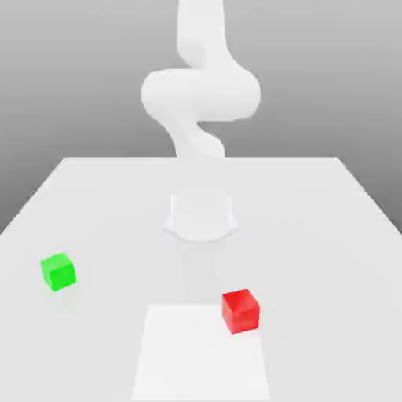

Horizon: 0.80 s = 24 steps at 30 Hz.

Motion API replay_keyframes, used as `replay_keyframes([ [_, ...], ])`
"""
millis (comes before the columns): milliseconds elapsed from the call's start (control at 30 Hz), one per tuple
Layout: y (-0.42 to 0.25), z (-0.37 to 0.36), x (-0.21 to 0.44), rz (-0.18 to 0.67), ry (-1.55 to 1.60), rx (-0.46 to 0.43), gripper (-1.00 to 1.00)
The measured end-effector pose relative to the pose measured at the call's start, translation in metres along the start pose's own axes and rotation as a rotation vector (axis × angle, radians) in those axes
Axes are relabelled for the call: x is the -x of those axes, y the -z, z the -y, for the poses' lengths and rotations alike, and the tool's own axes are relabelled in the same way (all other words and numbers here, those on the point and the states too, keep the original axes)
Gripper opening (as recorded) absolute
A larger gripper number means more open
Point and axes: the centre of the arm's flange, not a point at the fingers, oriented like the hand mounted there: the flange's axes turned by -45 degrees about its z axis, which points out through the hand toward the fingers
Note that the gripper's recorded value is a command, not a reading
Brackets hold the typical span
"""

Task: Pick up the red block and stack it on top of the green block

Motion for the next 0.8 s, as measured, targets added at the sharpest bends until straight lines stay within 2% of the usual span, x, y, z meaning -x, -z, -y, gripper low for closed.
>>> replay_keyframes([
  [400,-0.193,0.026,0.101,0.291,-0.462,0.119,0.0],
  [800,-0.305,0.026,0.263,0.532,-0.914,0.356,0.0],
])
